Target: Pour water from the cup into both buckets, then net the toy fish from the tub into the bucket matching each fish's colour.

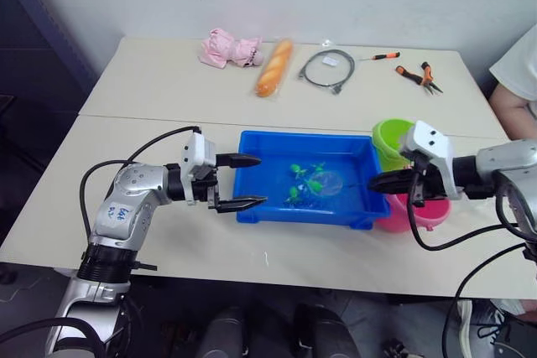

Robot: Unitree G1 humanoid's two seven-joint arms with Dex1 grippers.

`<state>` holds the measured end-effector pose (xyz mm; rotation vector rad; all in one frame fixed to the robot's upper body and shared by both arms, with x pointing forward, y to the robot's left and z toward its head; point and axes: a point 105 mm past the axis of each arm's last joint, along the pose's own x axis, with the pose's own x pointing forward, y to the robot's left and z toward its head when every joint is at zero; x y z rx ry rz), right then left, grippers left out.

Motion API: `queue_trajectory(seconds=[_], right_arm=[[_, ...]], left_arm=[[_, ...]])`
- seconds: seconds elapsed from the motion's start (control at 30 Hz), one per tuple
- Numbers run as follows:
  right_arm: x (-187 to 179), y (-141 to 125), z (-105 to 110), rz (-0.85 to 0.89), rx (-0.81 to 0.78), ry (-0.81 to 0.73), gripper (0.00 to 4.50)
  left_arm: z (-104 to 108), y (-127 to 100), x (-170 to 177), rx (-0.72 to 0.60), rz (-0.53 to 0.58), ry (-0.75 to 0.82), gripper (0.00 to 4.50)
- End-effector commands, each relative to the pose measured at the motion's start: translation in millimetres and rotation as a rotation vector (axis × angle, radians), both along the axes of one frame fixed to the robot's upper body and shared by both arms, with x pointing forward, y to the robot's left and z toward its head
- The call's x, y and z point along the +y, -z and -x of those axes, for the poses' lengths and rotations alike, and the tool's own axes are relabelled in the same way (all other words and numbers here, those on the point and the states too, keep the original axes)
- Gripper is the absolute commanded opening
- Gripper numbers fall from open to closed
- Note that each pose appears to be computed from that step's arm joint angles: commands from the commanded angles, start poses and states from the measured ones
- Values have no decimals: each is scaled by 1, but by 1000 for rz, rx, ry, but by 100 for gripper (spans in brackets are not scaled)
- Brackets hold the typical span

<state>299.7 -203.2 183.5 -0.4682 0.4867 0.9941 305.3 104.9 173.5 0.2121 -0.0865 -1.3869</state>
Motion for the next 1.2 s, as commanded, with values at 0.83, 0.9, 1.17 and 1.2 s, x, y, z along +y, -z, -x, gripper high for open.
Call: queue_trajectory(seconds=[0.83, 0.9, 1.17, 1.2], right_arm=[[-98, -48, 16, -88, -592, 533, 0], [-107, -46, 11, -4, -636, 546, 0], [-126, -35, -5, 273, -849, 581, 0], [-128, -34, -7, 319, -877, 579, 0]], left_arm=[[-24, -36, -15, -39, 171, -107, 439], [-25, -35, -19, -37, 172, -101, 439], [-26, -27, -22, -8, 192, -130, 439], [-26, -26, -23, -8, 191, -129, 439]])
